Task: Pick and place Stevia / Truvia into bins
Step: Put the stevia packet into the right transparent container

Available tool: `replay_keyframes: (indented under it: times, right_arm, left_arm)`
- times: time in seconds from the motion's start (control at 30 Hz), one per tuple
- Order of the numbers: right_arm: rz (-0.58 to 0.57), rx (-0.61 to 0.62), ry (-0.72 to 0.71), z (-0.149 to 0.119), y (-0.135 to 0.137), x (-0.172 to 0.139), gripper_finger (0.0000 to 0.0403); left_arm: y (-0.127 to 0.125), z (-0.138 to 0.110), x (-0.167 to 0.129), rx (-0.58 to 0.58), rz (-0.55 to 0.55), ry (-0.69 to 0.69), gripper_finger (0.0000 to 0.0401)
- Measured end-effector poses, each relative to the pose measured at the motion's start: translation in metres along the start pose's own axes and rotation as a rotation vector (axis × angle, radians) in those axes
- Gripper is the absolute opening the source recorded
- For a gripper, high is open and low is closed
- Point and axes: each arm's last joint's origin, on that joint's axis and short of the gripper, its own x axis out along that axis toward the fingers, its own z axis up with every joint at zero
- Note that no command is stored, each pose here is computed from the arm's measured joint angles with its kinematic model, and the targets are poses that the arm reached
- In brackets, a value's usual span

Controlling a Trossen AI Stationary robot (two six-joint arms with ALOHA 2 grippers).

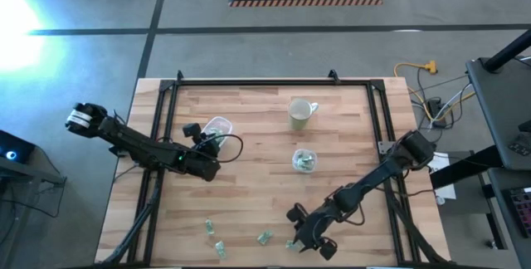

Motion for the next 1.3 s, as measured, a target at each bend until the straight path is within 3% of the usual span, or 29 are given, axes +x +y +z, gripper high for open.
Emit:
replay_keyframes:
  times: [0.23,0.8,1.3]
  right_arm:
    - [-0.001,0.013,0.028,-0.009,-0.002,0.008,0.0153]
    - [-0.011,0.034,0.029,-0.011,-0.003,0.012,0.0133]
    - [-0.034,0.024,-0.012,-0.009,-0.004,0.014,0.0176]
  left_arm:
    - [0.0,-0.001,0.0,0.0,-0.002,0.002,0.0147]
    - [0.0,-0.001,0.0,-0.001,-0.001,0.002,0.0147]
    - [0.0,-0.001,0.0,-0.001,-0.001,0.002,0.0147]
